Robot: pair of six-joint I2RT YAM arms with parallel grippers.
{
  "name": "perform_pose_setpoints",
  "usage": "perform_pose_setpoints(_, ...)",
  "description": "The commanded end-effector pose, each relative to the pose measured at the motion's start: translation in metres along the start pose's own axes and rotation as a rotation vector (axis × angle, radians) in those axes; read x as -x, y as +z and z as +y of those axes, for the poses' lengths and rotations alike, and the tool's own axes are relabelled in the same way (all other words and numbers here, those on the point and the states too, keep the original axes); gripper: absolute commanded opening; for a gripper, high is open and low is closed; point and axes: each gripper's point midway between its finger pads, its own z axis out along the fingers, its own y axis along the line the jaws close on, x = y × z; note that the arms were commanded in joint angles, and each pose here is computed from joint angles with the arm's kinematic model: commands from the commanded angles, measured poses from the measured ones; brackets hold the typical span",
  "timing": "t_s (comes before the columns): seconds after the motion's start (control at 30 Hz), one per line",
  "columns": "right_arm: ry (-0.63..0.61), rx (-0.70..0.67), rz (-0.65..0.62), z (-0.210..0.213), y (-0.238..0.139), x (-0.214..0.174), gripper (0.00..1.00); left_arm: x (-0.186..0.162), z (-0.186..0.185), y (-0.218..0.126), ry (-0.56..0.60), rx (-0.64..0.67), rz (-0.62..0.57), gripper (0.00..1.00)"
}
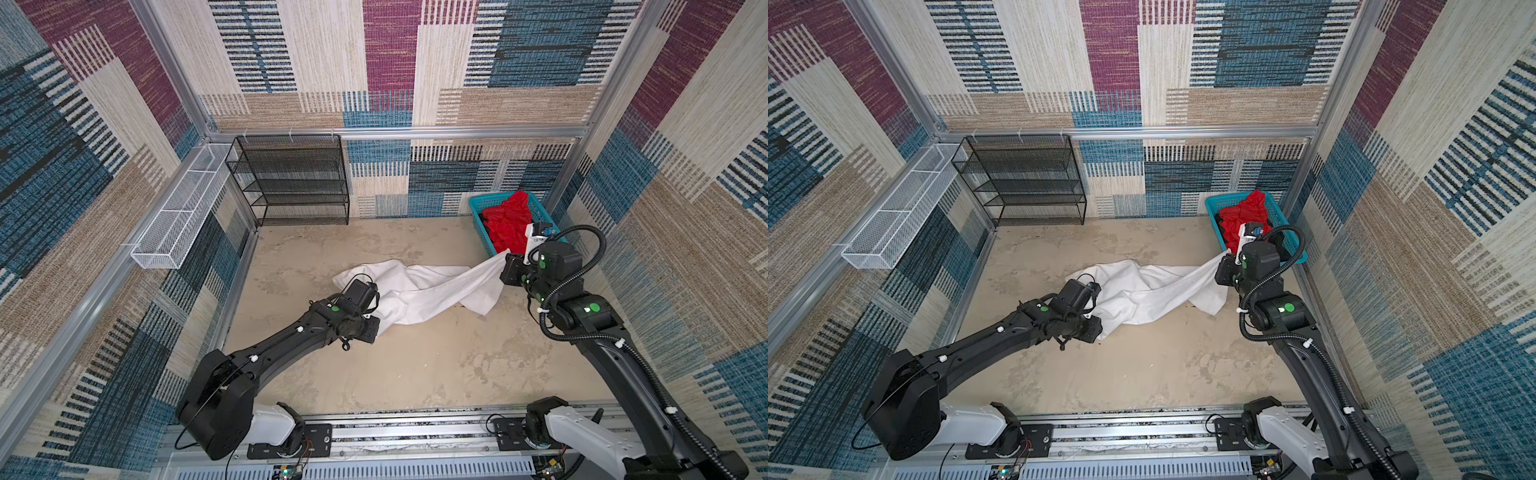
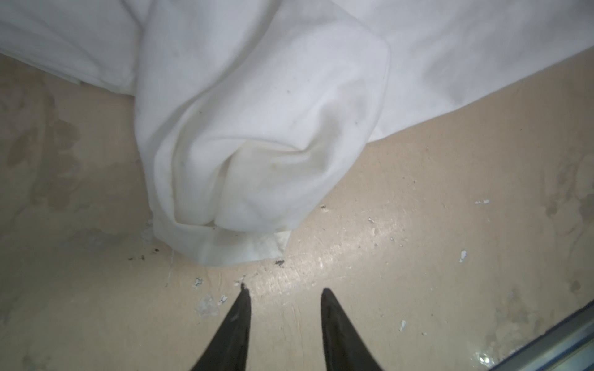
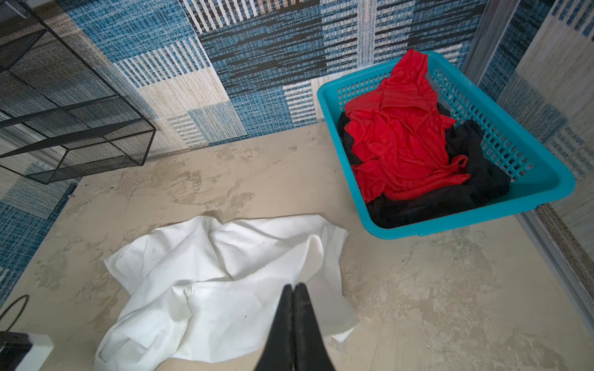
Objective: Fold and stack the t-shirts
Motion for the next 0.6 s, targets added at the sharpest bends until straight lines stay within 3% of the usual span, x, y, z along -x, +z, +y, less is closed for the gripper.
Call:
perform_pose_setpoints(0.0, 0.006, 0.025, -0.03, 0.005, 0.0, 0.007, 0.0, 0.008, -0.01, 0.013, -0.035, -0.04, -0.006, 0.38)
perform_pose_setpoints(0.57, -0.012, 0.007, -0.033, 0.001, -0.003, 0.007, 0.0, 0.014, 0.001, 0.059, -0.102, 0.071, 0.111, 0.42)
